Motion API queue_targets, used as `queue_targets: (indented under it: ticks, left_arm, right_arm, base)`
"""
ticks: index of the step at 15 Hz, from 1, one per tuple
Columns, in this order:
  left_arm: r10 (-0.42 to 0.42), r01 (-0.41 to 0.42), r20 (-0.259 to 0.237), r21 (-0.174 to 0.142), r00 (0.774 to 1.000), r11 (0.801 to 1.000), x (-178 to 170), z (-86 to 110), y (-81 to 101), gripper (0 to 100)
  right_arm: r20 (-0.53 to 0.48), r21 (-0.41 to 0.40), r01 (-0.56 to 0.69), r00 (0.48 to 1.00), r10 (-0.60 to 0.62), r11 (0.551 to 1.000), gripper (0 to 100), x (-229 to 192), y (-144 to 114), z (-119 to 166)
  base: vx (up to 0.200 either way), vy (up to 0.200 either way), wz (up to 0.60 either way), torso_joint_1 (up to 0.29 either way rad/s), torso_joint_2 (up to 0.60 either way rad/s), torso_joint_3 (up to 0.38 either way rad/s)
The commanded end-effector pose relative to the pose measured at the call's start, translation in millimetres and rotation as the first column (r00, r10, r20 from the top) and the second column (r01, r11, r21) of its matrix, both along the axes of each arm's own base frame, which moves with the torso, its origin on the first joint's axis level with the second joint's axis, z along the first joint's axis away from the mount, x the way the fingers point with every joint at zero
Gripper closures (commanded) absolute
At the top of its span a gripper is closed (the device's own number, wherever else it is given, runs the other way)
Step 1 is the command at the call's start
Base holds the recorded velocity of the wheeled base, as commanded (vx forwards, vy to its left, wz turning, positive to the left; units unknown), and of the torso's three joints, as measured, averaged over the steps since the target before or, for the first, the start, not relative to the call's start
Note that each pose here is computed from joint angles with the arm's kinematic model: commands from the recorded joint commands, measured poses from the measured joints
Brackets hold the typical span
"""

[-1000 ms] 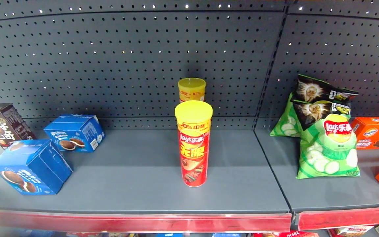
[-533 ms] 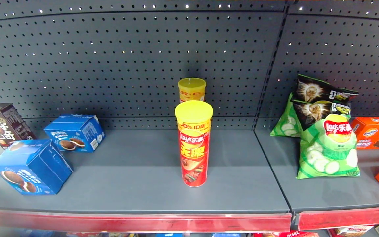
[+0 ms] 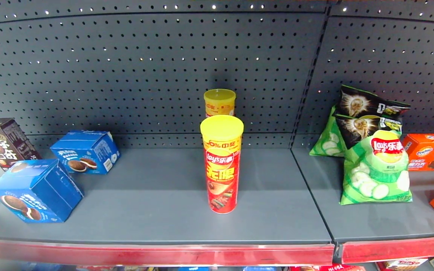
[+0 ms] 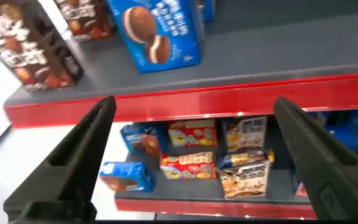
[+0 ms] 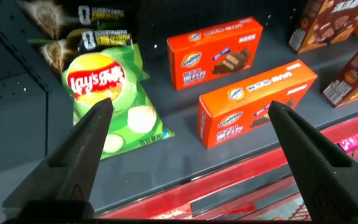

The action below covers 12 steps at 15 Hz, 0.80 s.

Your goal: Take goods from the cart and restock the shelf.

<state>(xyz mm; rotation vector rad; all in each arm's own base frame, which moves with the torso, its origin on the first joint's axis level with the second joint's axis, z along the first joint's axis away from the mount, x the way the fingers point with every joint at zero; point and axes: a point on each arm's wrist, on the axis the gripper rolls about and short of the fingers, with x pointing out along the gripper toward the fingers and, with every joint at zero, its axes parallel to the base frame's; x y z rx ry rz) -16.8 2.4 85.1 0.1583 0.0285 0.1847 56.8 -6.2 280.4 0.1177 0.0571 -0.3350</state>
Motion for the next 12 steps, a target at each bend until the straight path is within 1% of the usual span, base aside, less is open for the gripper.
queue_targets:
  ticks: [1,2,3,4,6,7,8,9,10,11,12]
  left_arm:
    - [-0.008,0.008,-0.004,0.004,1.0,1.0,0.4,-0.8,0.0,0]
    - [-0.177,0.178,0.064,-0.011,0.982,0.984,-6.8,-3.1,-1.9,0]
    - [-0.229,0.23,0.027,-0.051,0.973,0.972,-6.3,-8.8,-3.3,0]
    - [-0.214,0.215,0.022,-0.059,0.977,0.975,-5.9,-8.8,-2.9,0]
    - [-0.199,0.2,0.027,-0.052,0.98,0.978,-5.9,-8.6,-2.6,0]
    - [-0.197,0.199,0.027,-0.059,0.98,0.978,-5.9,-8.8,-2.5,0]
    - [-0.197,0.198,0.027,-0.077,0.98,0.977,-5.9,-8.7,-2.5,0]
    - [-0.192,0.195,0.034,-0.123,0.981,0.973,-5.9,-8.8,-2.5,0]
    - [-0.185,0.189,0.039,-0.152,0.982,0.97,-5.9,-8.8,-2.3,0]
    - [-0.181,0.185,0.039,-0.15,0.983,0.971,-5.9,-8.8,-2.2,0]
    - [-0.181,0.185,0.039,-0.15,0.983,0.971,-5.9,-8.8,-2.2,0]
  right_arm:
    - [0.027,0.001,0.002,1.0,-0.002,1.0,0,-4.5,-0.2,4.9]
    - [0.048,0.002,0.002,0.999,-0.003,1.0,0,-7.6,-0.3,9.4]
    - [0.058,0.002,0.002,0.998,-0.003,1.0,0,-9.5,-0.4,11.1]
    - [0.068,0.002,0.002,0.998,-0.003,1.0,0,-12.9,-0.5,11.2]
    - [0.081,0.003,-0.011,0.997,0.011,1.0,0,-21.3,-0.3,6.4]
    - [0.076,0.003,-0.016,0.997,0.016,1.0,0,-23.3,-0.2,0.8]
    - [0.084,0.003,-0.021,0.996,0.02,1.0,0,-28.4,-0.3,-3.2]
    - [0.086,0.006,-0.022,0.996,0.022,1.0,0,-32.0,-0.4,-8.7]
    - [0.088,0.019,-0.021,0.996,0.019,1.0,0,-39.7,-0.8,-21.5]
    - [0.082,0.02,-0.018,0.997,0.016,1.0,0,-49.3,-1.3,-39.6]
    - [0.08,0.02,-0.016,0.997,0.014,1.0,0,-50.7,-1.4,-42.8]
  base:
    - [0.0,0.0,0.0,0.0,0.0,0.0]
    - [0.0,0.0,0.0,0.0,0.0,0.0]
    - [0.0,0.0,0.0,0.0,0.0,0.0]
    - [0.0,0.0,0.0,0.0,0.0,0.0]
    - [0.0,0.0,0.0,0.0,0.0,0.0]
    - [0.0,0.0,0.0,0.0,0.0,0.0]
    - [0.0,0.0,0.0,0.0,0.0,0.0]
    - [0.0,0.0,0.0,0.0,0.0,0.0]
    - [0.0,0.0,0.0,0.0,0.0,0.0]
    - [0.0,0.0,0.0,0.0,0.0,0.0]
    - [0.0,0.0,0.0,0.0,0.0,0.0]
